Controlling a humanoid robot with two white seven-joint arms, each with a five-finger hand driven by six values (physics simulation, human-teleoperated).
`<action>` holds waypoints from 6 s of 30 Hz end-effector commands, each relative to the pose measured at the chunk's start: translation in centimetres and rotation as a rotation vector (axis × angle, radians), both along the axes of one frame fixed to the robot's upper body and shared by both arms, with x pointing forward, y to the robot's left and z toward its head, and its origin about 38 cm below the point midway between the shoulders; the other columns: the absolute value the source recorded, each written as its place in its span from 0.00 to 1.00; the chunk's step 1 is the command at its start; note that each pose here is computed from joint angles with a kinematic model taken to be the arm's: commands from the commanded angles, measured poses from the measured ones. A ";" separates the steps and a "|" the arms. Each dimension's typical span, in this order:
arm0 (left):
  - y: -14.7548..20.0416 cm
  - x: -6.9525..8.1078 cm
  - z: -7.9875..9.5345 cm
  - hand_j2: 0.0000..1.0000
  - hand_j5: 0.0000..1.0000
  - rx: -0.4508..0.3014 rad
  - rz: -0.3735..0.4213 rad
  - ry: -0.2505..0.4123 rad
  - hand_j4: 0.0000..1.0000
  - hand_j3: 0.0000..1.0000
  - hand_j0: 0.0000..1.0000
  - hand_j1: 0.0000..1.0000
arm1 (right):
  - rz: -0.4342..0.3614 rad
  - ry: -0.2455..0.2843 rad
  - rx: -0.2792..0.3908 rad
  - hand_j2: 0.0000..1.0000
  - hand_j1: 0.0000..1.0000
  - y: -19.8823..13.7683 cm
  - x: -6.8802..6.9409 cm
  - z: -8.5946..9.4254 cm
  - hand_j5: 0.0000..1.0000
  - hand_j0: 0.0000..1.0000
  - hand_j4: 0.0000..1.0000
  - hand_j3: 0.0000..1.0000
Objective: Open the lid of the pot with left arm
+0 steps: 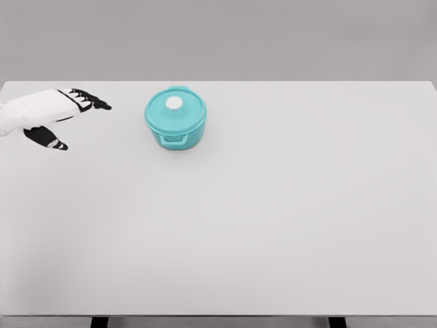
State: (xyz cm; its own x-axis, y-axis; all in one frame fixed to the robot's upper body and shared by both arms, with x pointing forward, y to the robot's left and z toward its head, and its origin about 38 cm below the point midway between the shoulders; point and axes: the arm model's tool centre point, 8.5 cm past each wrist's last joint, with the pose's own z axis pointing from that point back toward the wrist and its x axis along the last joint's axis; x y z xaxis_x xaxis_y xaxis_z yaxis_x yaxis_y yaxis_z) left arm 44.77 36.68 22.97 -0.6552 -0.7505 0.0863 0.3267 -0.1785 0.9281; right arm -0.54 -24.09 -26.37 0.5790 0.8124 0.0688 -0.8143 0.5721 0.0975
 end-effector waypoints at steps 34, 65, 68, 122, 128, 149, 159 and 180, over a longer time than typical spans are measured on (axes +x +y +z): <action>-19.8 9.1 4.6 1.00 1.00 0.197 -0.333 0.015 1.00 1.00 1.00 1.00 | 0.000 0.004 -0.002 1.00 1.00 -0.1 -0.1 0.0 1.00 1.00 1.00 1.00; -19.1 9.5 2.3 0.79 0.79 0.265 -0.306 0.053 0.79 0.79 0.79 0.79 | 0.000 0.004 -0.002 1.00 1.00 -0.1 -0.1 0.0 1.00 1.00 1.00 1.00; -19.2 9.6 2.2 0.79 0.79 0.274 -0.306 0.053 0.79 0.79 0.79 0.79 | 0.000 0.003 -0.003 1.00 1.00 -0.1 -0.1 0.0 1.00 1.00 1.00 1.00; -19.5 10.0 1.2 0.48 0.48 0.314 -0.291 0.057 0.48 0.48 0.48 0.48 | 0.000 0.004 -0.002 1.00 1.00 -0.1 -0.1 0.0 1.00 1.00 1.00 1.00; -19.2 10.0 1.2 0.44 0.44 0.314 -0.287 0.058 0.44 0.44 0.44 0.44 | 0.000 0.004 -0.002 1.00 1.00 -0.1 -0.1 0.0 1.00 1.00 1.00 1.00; -5.7 9.9 4.5 0.38 0.38 0.423 -0.057 0.043 0.38 0.38 0.38 0.38 | 0.000 0.004 -0.002 1.00 1.00 -0.1 -0.1 0.0 1.00 1.00 1.00 1.00; -6.4 10.1 3.7 0.98 0.98 0.432 -0.067 0.052 0.98 0.98 0.98 0.98 | 0.000 0.003 -0.003 1.00 1.00 -0.1 -0.1 0.0 1.00 1.00 1.00 1.00; -4.0 10.3 2.0 1.00 1.00 0.689 -0.027 0.051 1.00 1.00 1.00 1.00 | 0.000 0.004 -0.002 1.00 1.00 -0.1 -0.1 0.0 1.00 1.00 1.00 1.00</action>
State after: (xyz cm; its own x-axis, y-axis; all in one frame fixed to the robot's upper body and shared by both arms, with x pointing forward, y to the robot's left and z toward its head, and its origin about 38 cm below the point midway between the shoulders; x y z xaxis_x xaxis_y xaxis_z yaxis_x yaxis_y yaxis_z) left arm 55.04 32.63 25.25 -0.6823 -0.6402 -0.3530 0.3549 -0.7122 0.6056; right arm -0.68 -24.19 -26.36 0.5796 0.8123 0.0650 -0.8138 0.5726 0.0995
